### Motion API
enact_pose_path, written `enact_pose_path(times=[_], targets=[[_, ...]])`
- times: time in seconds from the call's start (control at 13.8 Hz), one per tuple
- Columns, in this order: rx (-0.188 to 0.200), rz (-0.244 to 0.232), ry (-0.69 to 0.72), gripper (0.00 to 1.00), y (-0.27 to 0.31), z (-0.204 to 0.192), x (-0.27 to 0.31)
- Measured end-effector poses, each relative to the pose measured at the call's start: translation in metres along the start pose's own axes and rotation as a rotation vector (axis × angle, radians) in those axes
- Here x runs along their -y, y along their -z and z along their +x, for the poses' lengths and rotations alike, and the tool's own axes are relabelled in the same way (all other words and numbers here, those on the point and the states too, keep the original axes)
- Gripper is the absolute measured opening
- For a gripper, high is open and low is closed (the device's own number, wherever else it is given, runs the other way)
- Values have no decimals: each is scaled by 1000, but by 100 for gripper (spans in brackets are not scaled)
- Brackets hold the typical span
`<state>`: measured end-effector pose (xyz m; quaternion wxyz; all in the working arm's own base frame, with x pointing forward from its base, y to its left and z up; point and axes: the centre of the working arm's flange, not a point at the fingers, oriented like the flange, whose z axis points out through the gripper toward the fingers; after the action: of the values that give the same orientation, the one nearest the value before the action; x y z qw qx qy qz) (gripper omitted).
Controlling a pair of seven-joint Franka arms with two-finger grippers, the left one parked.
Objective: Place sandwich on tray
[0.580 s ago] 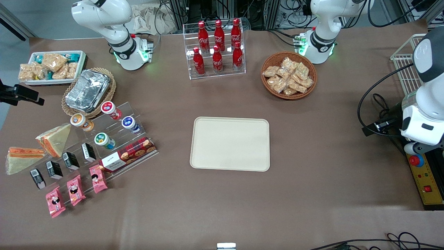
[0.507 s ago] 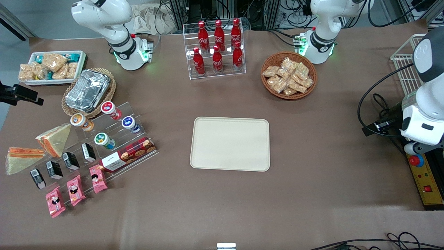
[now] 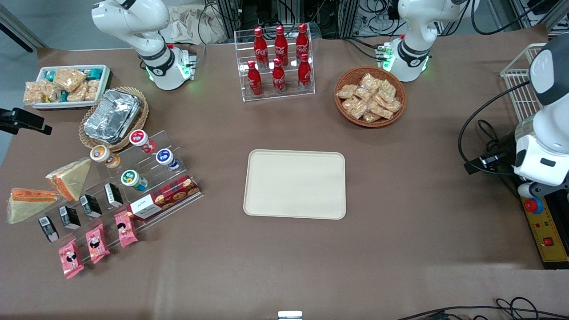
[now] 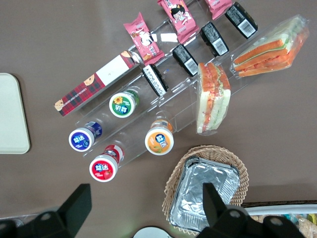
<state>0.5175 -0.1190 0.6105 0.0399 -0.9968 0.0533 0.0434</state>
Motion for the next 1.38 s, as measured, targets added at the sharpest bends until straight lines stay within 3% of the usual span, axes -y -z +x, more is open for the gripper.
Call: enact_pose_path(times=[0.36,0.94,1.38], targets=[[-21,-3,-59,100,2,2,1],[-34,-29,-301,100,5,1,-6],[-66,-26,-623,100,16,-3,-34]])
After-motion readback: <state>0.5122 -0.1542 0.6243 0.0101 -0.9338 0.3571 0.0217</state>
